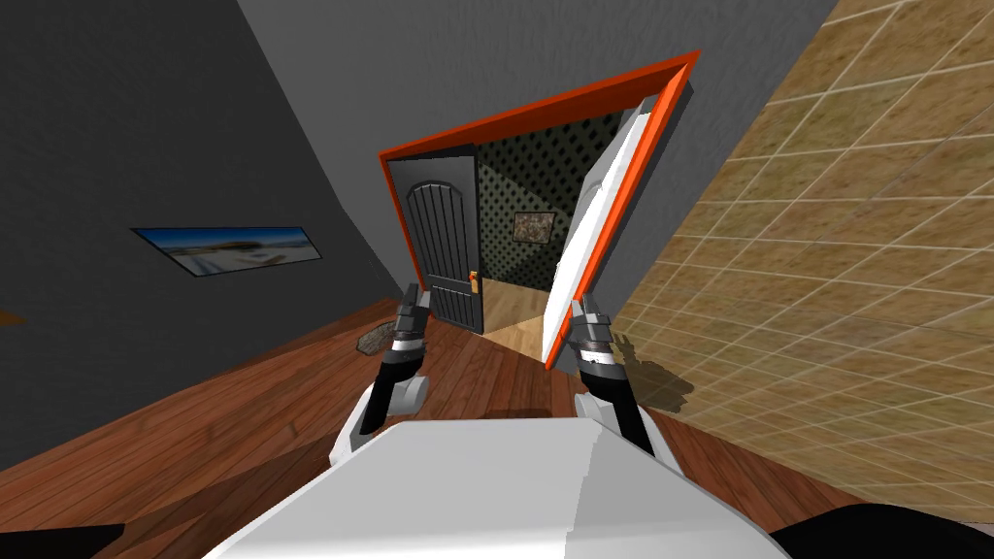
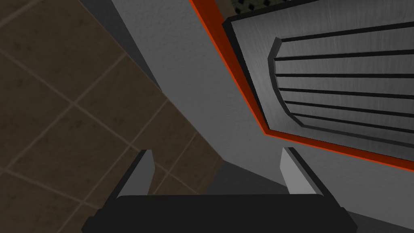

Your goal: Push the door open

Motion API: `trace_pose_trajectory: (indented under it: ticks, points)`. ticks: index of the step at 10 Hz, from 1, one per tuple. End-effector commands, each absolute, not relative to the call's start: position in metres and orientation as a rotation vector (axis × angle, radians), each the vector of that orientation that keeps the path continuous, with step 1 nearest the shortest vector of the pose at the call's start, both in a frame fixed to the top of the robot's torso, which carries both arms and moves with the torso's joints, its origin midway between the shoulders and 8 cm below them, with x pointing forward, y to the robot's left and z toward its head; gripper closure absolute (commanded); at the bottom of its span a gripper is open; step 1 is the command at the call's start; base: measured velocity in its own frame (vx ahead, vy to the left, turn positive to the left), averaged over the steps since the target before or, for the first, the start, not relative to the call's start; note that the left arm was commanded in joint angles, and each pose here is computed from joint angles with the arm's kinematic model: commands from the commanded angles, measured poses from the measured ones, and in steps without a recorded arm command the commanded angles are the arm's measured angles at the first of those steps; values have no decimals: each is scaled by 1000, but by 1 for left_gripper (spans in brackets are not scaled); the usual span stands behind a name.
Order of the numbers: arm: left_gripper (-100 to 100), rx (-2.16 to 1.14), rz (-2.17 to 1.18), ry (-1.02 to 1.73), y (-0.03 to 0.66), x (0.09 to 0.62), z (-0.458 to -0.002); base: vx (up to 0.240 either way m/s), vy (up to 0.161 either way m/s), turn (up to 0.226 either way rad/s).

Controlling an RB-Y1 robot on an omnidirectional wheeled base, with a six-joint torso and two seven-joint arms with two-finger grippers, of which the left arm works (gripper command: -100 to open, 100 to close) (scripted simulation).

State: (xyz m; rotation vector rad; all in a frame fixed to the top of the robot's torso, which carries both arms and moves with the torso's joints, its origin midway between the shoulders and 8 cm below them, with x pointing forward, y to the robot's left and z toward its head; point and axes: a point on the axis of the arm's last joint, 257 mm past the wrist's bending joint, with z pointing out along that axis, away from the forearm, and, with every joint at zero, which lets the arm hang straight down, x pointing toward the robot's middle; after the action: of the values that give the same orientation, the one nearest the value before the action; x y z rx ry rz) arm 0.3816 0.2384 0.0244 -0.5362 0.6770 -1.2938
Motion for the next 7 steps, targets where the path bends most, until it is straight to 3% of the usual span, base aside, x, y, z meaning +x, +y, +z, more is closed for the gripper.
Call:
trace_pose_trajectory:
  ticks: [1, 7]
  points:
    - [-100, -549, -1305, 696, 235, 391, 14, 46, 39, -5]
    - [-100, -605, -1361, 777, 217, 433, -25, 73, 61, -15]
